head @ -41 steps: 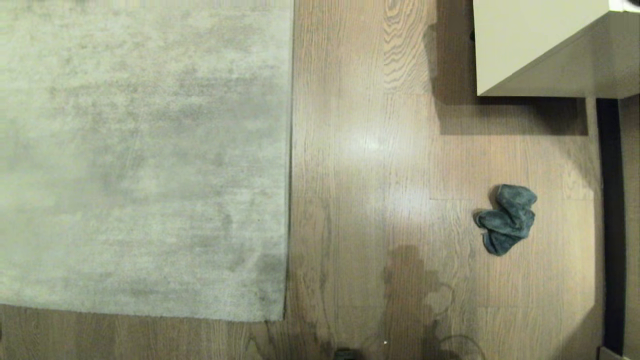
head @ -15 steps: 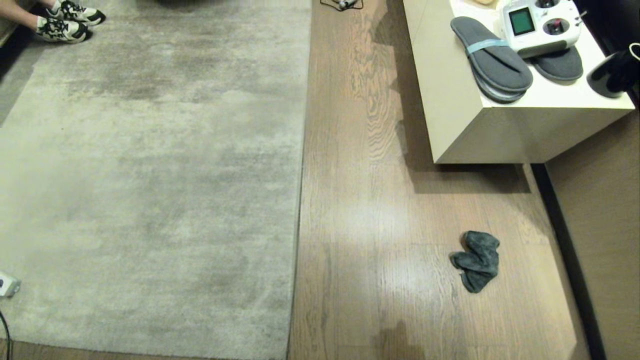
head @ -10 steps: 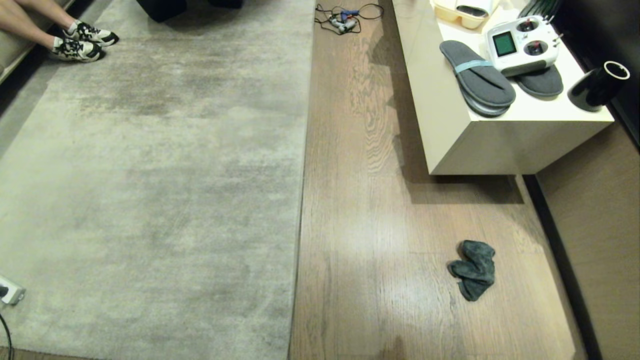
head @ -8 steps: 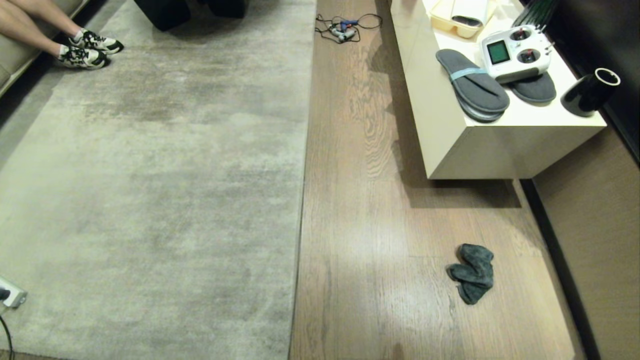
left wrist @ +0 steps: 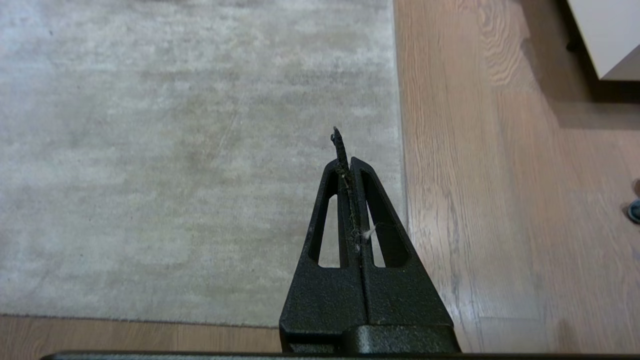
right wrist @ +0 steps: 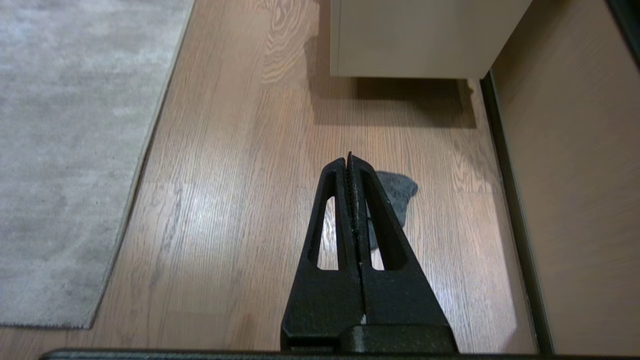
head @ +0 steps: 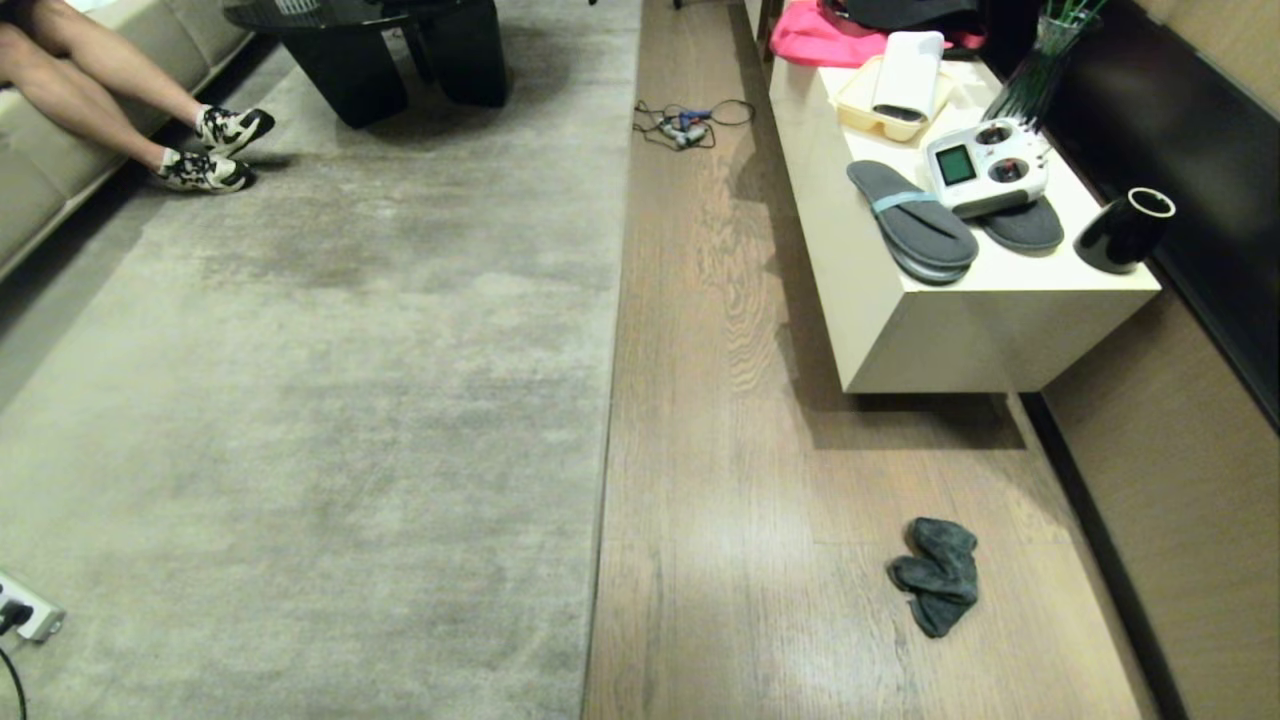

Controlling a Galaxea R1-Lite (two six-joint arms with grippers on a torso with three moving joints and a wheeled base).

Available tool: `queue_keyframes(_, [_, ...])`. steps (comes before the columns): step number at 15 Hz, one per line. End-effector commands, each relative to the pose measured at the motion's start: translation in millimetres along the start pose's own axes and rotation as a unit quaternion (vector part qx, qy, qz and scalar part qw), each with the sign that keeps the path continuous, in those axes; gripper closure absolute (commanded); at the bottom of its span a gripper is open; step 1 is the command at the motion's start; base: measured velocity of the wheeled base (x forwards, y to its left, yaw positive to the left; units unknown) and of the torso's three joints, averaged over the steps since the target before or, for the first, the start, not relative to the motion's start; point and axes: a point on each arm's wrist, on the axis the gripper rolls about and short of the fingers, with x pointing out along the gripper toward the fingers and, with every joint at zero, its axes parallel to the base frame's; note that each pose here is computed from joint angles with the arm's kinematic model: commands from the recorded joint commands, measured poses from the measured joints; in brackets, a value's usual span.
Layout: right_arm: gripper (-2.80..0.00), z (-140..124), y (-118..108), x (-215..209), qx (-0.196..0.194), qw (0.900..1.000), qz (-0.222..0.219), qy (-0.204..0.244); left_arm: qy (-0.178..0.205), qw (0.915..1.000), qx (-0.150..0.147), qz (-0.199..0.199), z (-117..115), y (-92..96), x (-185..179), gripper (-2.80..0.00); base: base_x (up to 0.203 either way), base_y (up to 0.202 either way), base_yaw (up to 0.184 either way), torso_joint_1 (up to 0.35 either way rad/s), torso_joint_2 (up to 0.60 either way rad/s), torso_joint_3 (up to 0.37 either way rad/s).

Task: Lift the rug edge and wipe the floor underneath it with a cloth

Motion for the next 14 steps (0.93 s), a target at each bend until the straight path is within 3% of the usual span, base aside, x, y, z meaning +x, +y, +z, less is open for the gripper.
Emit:
queue_keyframes(1, [0.00, 0.1, 0.0, 0.1, 0.000, 1.000, 0.000, 0.000, 0.000, 1.0000, 0.000, 0.000, 0.0, 0.0, 0.0, 0.00, 0.000, 0.000, 0.000, 0.001, 0.00, 0.201])
queue_keyframes(14, [0.00, 0.1, 0.0, 0.1, 0.000, 1.000, 0.000, 0.000, 0.000, 1.0000, 0.000, 0.000, 0.0, 0.0, 0.0, 0.00, 0.000, 0.000, 0.000, 0.002, 0.00, 0.204])
